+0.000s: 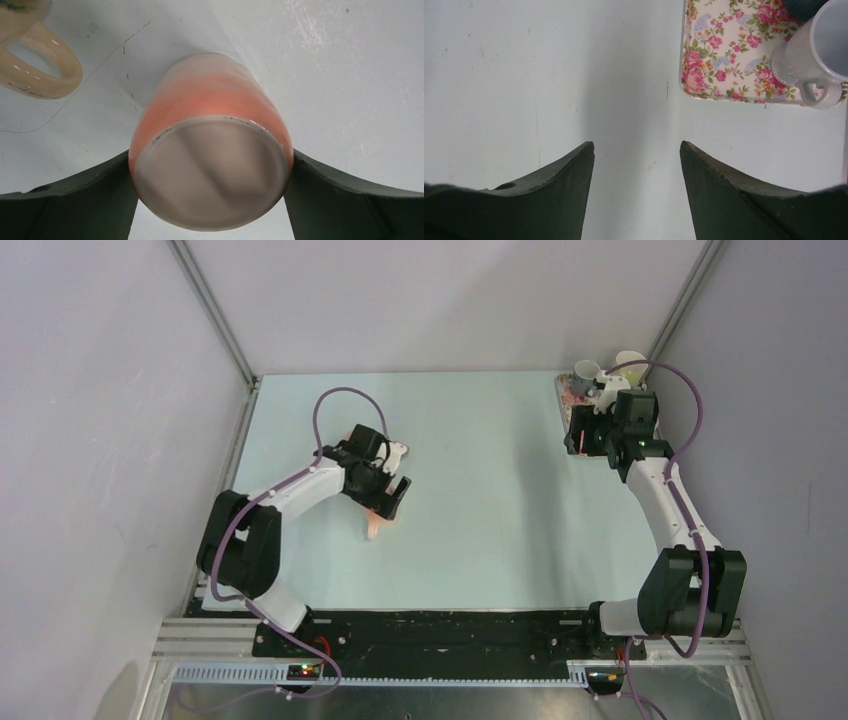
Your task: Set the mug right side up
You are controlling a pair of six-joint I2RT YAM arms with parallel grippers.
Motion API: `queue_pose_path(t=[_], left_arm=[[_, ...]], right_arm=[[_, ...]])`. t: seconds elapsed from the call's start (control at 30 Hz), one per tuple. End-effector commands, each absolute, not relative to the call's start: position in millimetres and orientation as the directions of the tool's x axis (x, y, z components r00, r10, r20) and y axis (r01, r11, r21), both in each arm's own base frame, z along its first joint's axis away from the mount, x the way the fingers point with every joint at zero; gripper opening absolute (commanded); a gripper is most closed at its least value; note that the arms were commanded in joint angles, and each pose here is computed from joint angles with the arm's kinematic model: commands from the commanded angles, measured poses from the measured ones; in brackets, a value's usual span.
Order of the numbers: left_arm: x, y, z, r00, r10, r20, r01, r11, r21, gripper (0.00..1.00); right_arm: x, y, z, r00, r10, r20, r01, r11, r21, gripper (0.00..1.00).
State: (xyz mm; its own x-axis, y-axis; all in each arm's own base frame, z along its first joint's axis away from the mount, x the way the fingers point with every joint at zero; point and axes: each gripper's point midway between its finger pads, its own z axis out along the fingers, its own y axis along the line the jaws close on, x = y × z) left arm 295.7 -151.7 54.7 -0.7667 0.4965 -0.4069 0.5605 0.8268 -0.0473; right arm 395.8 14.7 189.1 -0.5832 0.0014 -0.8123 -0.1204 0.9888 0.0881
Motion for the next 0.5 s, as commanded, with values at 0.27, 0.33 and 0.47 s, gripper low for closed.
queue_pose_path(t=[0.27, 0.33, 0.47], left_arm=[[307.4, -173.5, 69.2, -0.731, 0.514, -0.449, 0.611, 0.785, -0.097, 0.39], [307.2, -175.9, 69.0, -0.723, 0.525, -0.450, 0.626, 0.773, -0.104, 0.29], [314.3, -182.0, 75.1, -0.703, 0.533, -0.470, 0.645, 0.756, -0.108, 0.04]], right_arm=[[402.2, 19.4, 203.4, -0.530, -0.016, -0.848, -0.154, 0.985, 0.078, 0.69], [403.3, 21.3, 203.8, -0.525, -0.029, -0.851, -0.166, 0.984, 0.069, 0.68], [402.2, 24.6, 210.2, -0.507, -0.043, -0.861, -0.183, 0.981, 0.059, 0.68]])
